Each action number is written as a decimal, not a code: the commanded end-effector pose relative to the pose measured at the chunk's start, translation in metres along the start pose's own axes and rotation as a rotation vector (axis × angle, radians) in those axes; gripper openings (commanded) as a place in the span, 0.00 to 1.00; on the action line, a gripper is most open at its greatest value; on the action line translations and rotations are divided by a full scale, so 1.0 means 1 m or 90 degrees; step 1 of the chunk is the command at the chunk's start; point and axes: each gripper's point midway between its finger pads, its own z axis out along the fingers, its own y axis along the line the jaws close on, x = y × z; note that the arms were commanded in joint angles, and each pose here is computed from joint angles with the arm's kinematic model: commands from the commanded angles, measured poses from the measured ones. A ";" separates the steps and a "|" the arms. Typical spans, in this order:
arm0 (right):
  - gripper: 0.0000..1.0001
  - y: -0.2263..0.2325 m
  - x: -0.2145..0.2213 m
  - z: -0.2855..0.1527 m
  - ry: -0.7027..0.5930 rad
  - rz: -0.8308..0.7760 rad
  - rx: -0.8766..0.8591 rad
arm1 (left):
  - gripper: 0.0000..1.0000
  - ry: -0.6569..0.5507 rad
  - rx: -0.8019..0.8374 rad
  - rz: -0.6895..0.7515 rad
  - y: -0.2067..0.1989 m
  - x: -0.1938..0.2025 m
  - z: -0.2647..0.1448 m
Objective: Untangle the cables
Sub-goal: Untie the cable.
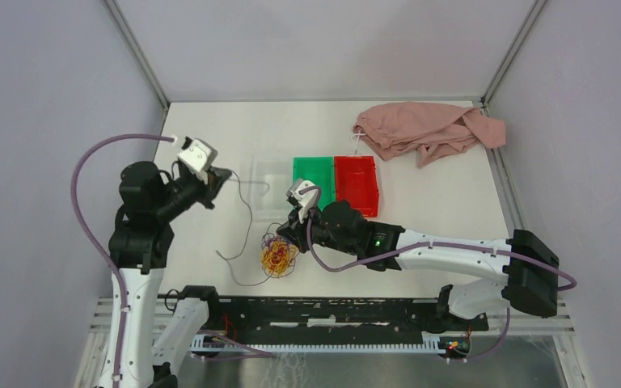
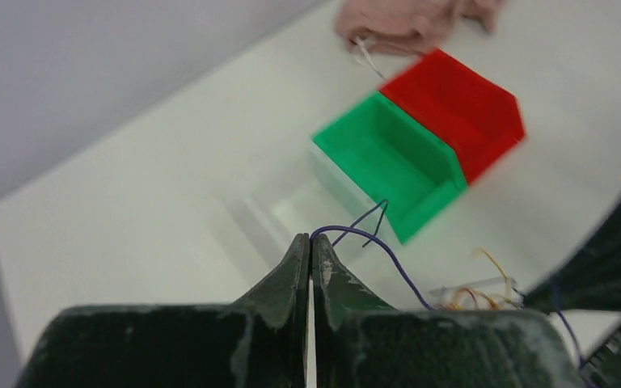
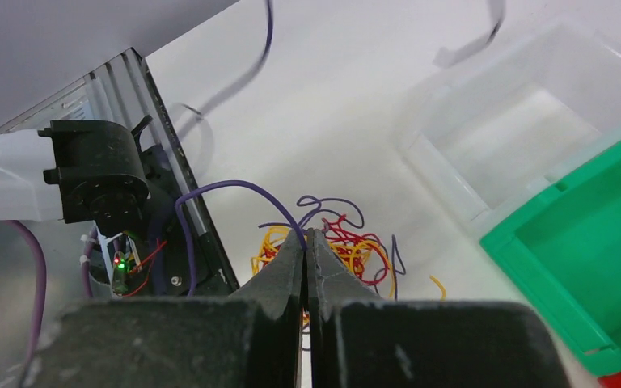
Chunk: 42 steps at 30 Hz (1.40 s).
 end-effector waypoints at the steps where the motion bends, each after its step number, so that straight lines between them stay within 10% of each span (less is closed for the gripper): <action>1: 0.00 0.010 -0.023 -0.005 -0.052 0.054 -0.022 | 0.08 0.040 0.241 -0.073 -0.088 0.042 -0.031; 19: 0.01 0.010 -0.024 0.017 -0.009 0.064 -0.001 | 0.36 0.124 0.423 -0.114 -0.129 0.107 -0.028; 29: 0.01 -0.004 -0.011 0.025 0.027 0.040 0.048 | 0.69 0.158 0.575 -0.044 -0.152 0.121 -0.055; 35: 0.01 -0.005 -0.012 0.023 0.027 0.033 0.053 | 0.71 0.163 0.622 -0.043 -0.159 0.124 -0.063; 42: 0.01 0.008 -0.014 0.030 0.030 0.052 0.011 | 0.62 0.092 0.417 -0.123 -0.130 0.109 -0.011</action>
